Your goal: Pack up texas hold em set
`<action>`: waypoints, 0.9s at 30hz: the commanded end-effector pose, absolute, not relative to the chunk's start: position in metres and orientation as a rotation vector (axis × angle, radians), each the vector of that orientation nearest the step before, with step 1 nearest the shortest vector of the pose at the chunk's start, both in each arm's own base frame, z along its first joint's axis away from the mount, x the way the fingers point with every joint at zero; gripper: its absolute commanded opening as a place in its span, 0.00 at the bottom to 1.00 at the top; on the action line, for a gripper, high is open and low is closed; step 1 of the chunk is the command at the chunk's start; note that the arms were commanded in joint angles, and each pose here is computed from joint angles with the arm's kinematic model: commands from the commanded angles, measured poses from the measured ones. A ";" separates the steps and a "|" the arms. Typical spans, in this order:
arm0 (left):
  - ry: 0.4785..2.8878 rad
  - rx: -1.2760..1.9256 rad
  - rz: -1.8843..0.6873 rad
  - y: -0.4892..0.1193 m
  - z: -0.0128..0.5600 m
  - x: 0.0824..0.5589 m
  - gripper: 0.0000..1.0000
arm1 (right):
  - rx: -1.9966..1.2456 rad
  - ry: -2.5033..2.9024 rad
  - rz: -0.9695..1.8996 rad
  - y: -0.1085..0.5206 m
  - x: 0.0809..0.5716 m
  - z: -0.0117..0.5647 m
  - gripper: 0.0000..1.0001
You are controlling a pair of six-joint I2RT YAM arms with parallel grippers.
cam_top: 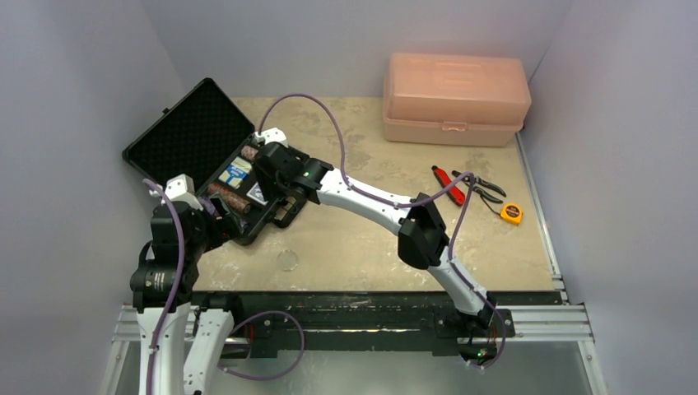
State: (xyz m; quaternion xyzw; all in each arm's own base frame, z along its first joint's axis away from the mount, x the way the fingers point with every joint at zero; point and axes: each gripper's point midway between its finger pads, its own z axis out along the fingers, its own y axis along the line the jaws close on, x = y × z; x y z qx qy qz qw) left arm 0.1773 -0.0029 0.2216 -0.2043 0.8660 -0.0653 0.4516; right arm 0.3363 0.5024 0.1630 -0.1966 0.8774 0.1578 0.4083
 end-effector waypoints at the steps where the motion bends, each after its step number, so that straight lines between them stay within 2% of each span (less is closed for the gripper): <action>1: 2.082 -0.500 -0.160 -0.001 0.235 0.177 0.87 | -0.484 2.130 0.489 0.518 0.350 0.192 0.59; 27: 2.069 -0.494 -0.187 -0.005 0.236 0.176 0.85 | -0.529 2.061 0.602 0.555 0.385 0.163 0.59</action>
